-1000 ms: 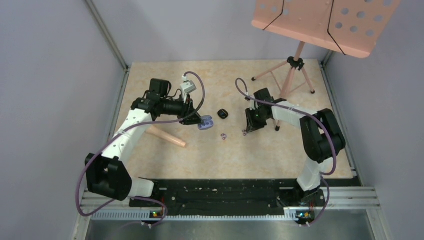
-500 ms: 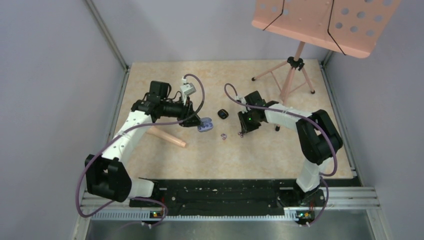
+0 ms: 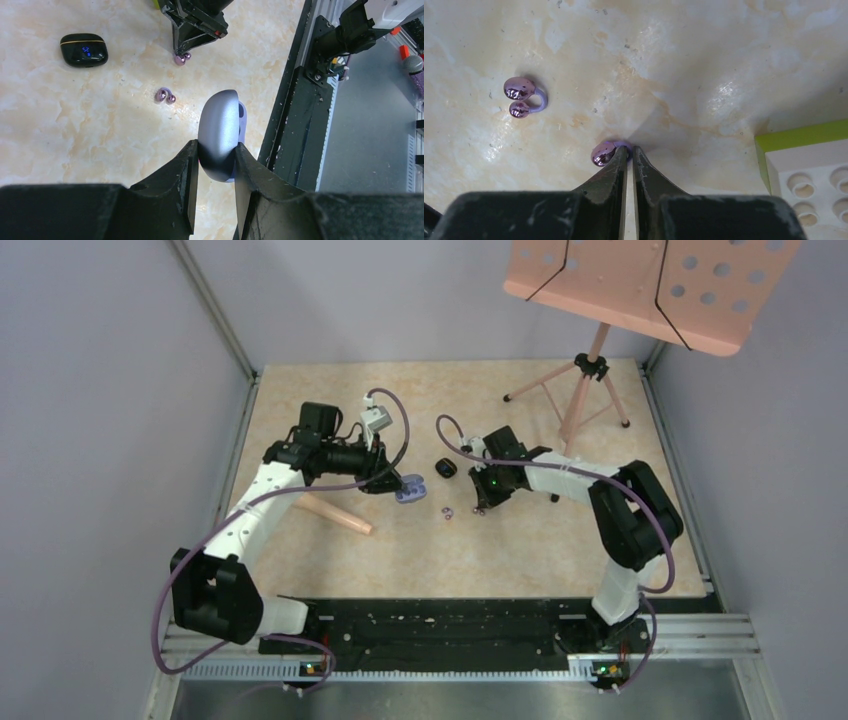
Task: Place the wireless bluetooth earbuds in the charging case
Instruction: Pick up the earbud from the center of the board.
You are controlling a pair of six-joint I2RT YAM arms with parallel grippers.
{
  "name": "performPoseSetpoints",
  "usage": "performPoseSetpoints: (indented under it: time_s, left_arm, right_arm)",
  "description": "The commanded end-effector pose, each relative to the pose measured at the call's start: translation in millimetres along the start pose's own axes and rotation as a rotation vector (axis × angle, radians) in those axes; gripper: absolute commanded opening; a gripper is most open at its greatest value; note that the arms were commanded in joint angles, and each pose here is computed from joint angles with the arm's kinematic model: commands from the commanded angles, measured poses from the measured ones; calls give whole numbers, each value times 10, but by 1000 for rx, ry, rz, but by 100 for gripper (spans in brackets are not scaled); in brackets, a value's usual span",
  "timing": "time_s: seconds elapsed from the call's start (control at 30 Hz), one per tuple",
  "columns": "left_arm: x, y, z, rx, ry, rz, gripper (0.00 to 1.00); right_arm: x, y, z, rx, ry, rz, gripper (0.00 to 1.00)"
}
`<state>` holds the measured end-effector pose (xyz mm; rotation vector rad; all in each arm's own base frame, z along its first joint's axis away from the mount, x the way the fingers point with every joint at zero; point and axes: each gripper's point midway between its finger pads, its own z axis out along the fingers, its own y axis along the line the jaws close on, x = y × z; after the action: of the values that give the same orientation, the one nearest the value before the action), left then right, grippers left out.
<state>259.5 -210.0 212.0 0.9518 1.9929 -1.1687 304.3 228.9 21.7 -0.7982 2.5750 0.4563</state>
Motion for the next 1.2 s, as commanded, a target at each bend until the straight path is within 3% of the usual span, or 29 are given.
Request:
performPoseSetpoints:
  time_s: [0.0,0.2,0.53,0.73,0.83,1.17]
  left_arm:
    - [-109,-46,-43,3,-39,49,0]
    - [-152,20,-25,-20,-44,25,0]
    - [-252,267,52,-103,-56,-99,0]
    - [-447,371,121,-125,-93,-239,0]
    - [-607,449,154,-144,-113,-312,0]
    - [-909,360,103,-146,-205,-406,0]
  right_arm:
    - [-87,157,-26,-56,-51,-78,0]
    - [-373,33,-374,60,-172,-100,0]
    - [-1059,153,-1321,146,-635,-172,0]
    - [-1641,705,-2230,200,-1017,-439,0]
    - [-1729,980,-2485,238,-1140,-587,0]
    - [-1759,1506,-2627,254,-1349,-926,0]
